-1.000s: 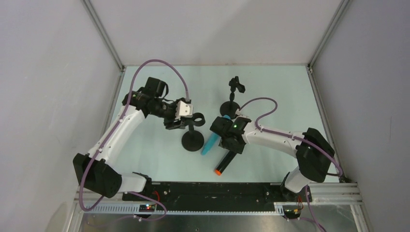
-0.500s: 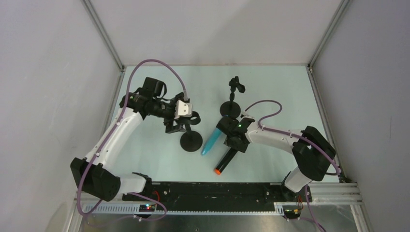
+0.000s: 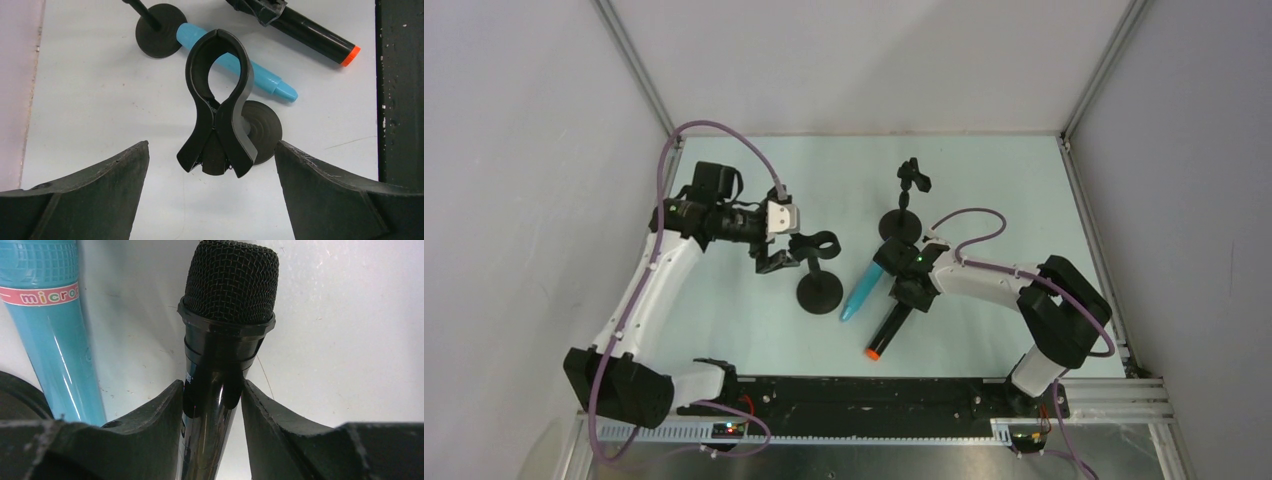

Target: Attach the microphones to the stand

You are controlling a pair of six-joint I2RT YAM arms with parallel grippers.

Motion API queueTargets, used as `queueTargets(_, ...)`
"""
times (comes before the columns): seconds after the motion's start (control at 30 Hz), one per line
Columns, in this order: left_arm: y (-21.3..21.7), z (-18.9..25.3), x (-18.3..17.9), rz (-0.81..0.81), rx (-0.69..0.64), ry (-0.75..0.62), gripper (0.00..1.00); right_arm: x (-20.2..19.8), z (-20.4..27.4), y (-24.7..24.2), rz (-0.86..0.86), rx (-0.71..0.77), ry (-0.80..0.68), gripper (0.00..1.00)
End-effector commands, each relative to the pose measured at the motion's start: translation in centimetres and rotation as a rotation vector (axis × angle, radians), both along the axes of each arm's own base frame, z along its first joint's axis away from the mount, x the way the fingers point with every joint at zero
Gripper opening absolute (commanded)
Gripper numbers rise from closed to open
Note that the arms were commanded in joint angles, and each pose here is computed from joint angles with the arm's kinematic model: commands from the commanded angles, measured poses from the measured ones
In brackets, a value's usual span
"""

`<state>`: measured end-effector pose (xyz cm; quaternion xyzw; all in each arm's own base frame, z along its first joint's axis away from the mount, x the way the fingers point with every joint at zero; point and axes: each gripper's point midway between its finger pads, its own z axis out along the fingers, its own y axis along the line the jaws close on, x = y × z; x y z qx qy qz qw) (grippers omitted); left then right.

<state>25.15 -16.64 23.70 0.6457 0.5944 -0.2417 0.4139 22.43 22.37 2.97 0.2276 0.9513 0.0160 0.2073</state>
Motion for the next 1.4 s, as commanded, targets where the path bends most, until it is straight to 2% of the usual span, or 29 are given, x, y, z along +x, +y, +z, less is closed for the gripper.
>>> queueTargets(0.0,-0.5,0.9,-1.1,-0.038,-0.072,-0.017,1.0,0.5,-0.6,-0.5,-0.018,-0.021,-0.017,0.47)
queueTargets(0.37,-0.2,-0.3,-1.1,-0.041,-0.092,0.017,1.0,-0.1,-1.1,-0.7,-0.026,-0.022,-0.01,0.4)
queueTargets(0.57,0.0,0.0,-0.5,-0.034,-0.108,0.021,1.0,-0.1,-0.3,-0.5,-0.013,-0.019,-0.038,0.22)
queueTargets(0.7,-0.2,-0.4,-0.7,-0.042,-0.118,0.038,0.98,0.0,0.9,-0.4,-0.011,-0.008,-0.071,0.02)
queueTargets(0.77,-0.3,-0.5,-0.8,-0.048,-0.123,0.042,0.95,0.0,1.7,-0.3,-0.008,0.004,-0.095,0.0)
queueTargets(0.97,-0.4,-0.7,-0.6,-0.055,-0.125,0.045,0.8,0.0,5.6,0.0,0.004,0.05,-0.216,0.0)
queueTargets(1.1,-0.4,-1.0,-0.5,-0.056,-0.127,0.053,0.52,-0.3,9.0,-0.1,0.015,0.078,-0.299,0.0)
queueTargets(1.17,-0.3,-1.1,-0.6,-0.059,-0.126,0.053,0.45,-0.4,10.8,-0.3,0.02,0.078,-0.337,0.0)
queueTargets(1.27,-0.2,-1.5,-0.6,-0.06,-0.117,0.051,0.41,-0.6,14.3,-0.3,0.044,0.084,-0.412,0.0)
queueTargets(1.37,-0.1,-1.9,-0.6,-0.059,-0.107,0.052,0.37,0.1,19.0,0.1,0.103,0.057,-0.552,0.0)
